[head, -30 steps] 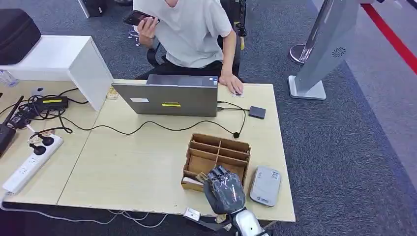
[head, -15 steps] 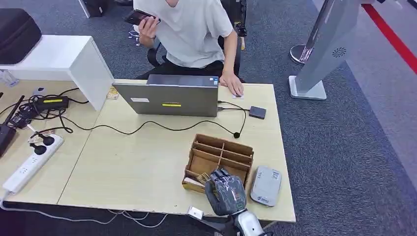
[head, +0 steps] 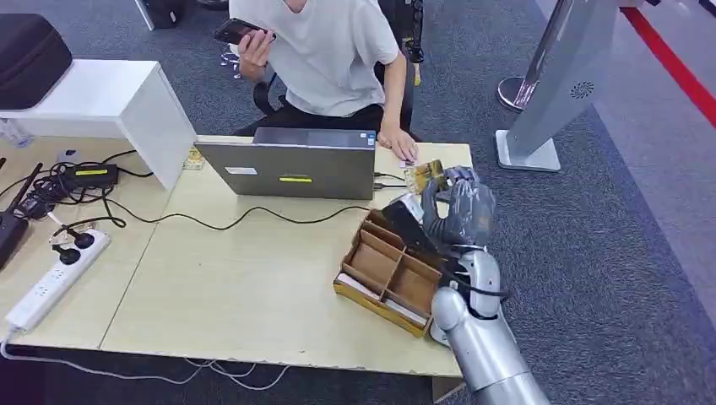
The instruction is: Pass the card to the sensor for recognition and then transmit it.
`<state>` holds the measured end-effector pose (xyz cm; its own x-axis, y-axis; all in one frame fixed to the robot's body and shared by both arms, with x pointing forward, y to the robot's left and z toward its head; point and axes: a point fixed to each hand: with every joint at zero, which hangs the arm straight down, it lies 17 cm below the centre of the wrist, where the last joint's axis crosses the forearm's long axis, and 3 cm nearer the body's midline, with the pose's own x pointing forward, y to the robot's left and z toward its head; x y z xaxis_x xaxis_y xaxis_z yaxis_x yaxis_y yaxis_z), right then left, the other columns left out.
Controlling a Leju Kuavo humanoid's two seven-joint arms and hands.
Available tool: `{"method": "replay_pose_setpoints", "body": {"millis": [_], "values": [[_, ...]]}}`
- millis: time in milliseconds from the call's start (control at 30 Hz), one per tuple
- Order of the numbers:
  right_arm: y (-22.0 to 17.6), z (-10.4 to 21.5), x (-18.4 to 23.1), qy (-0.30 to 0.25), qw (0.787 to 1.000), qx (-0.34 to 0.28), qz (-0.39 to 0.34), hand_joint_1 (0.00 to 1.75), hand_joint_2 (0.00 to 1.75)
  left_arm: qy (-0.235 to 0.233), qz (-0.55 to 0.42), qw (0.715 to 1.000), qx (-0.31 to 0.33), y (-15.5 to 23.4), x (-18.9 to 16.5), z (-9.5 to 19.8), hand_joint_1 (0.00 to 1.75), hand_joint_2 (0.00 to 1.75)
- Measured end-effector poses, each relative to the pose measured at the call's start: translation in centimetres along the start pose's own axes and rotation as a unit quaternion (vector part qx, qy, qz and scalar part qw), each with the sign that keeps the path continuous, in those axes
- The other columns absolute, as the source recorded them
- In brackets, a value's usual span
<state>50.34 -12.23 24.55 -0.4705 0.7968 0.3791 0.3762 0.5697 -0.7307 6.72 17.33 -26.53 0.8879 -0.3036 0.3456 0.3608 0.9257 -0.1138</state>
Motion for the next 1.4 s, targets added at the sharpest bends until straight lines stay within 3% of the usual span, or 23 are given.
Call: {"method": "replay_pose_setpoints", "body": {"millis": [167, 400, 533, 667, 900, 933, 967, 1400], "values": [[-3.2, -2.8, -0.7, -0.003, 0.999, -0.036, 0.018, 1.75, 1.75, 0.001, -0.001, 1.000, -0.007, -0.2, 0.0, 0.1, 0.00, 1.75], [-9.9, -11.1, -4.2, 0.009, 0.994, -0.069, 0.085, 1.75, 1.75, 0.002, -0.010, 1.000, -0.025, -0.6, -0.3, 0.2, 0.00, 1.75], [-12.0, -14.3, -5.6, 0.024, 0.989, -0.074, 0.126, 1.75, 1.75, 0.001, -0.016, 0.999, -0.028, -0.5, -0.3, 0.3, 0.00, 1.75], [-11.9, -15.8, -8.3, 0.061, 0.978, -0.049, 0.192, 1.75, 1.75, -0.003, -0.020, 0.999, -0.034, -0.6, -0.3, 0.4, 0.00, 1.75], [-10.8, -15.9, -10.9, 0.087, 0.973, -0.018, 0.215, 1.75, 1.75, -0.003, -0.020, 0.999, -0.035, -0.6, -0.3, 0.4, 0.00, 1.75], [-10.7, -15.8, -11.2, 0.090, 0.972, -0.014, 0.218, 0.00, 0.00, -0.003, -0.020, 0.999, -0.035, -0.6, -0.3, 0.4, 0.00, 1.75], [-10.4, -15.7, -11.4, 0.092, 0.971, -0.009, 0.222, 0.00, 1.75, -0.004, -0.020, 0.999, -0.036, -0.6, -0.3, 0.4, 0.00, 1.75], [-9.2, -12.9, -16.1, 0.117, 0.958, 0.028, 0.259, 0.00, 1.75, -0.001, -0.022, 0.999, -0.033, -0.3, -0.5, 0.4, 0.00, 1.75]]}}
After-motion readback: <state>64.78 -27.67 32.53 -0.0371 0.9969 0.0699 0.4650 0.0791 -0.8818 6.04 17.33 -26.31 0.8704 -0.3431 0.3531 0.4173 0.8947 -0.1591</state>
